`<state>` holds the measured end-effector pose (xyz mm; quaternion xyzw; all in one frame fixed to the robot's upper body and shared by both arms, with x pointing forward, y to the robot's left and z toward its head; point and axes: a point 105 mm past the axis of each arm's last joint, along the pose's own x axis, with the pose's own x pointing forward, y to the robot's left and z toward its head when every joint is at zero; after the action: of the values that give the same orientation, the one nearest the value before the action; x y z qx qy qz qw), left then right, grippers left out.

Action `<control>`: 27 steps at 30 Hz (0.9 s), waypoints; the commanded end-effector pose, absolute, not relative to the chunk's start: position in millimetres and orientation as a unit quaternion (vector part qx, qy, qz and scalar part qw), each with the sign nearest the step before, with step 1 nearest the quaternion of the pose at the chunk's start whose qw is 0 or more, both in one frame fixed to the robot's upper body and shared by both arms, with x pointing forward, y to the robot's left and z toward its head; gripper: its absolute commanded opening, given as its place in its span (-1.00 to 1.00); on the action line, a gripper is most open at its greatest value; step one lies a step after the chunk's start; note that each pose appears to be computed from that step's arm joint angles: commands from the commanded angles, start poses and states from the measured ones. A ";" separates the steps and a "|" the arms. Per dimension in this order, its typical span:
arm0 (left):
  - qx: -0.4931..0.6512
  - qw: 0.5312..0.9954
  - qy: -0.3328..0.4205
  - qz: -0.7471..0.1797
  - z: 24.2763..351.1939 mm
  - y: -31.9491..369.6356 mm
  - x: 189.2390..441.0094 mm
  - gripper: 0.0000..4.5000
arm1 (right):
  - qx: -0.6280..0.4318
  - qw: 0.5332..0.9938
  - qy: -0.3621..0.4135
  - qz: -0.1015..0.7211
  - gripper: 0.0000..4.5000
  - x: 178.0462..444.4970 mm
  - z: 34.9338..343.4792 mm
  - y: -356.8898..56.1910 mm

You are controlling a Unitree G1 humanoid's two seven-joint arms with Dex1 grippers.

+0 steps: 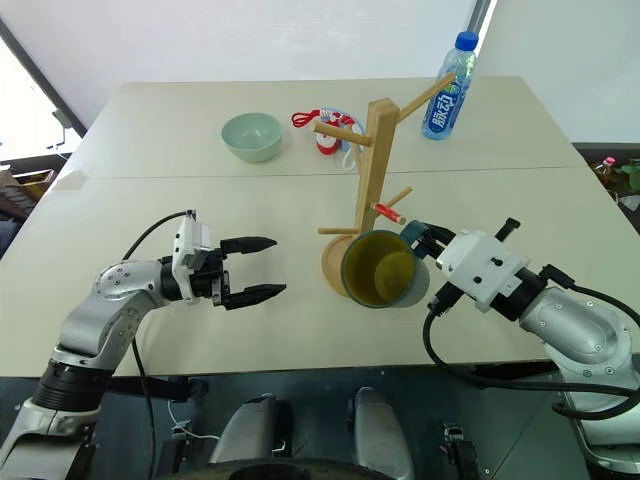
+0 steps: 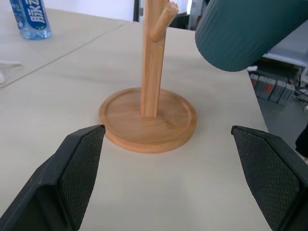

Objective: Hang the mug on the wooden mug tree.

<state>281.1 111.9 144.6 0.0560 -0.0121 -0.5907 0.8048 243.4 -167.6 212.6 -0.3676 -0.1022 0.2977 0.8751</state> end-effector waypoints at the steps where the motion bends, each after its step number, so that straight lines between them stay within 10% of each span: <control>1: 0.044 0.796 -0.049 -0.602 168.5 111.9 279.1 1.00 | -0.377 0.868 -0.124 0.300 -0.99 237.4 225.4 -160.0; 27: 0.010 0.758 -0.090 -0.646 222.7 97.8 260.8 1.00 | -0.356 0.877 -0.099 0.308 -0.99 259.0 225.9 -146.7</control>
<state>265.7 96.7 211.7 -0.0003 -0.0686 -0.6454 0.7608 260.0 -148.2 217.2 -0.3541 -0.0796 0.3148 0.8770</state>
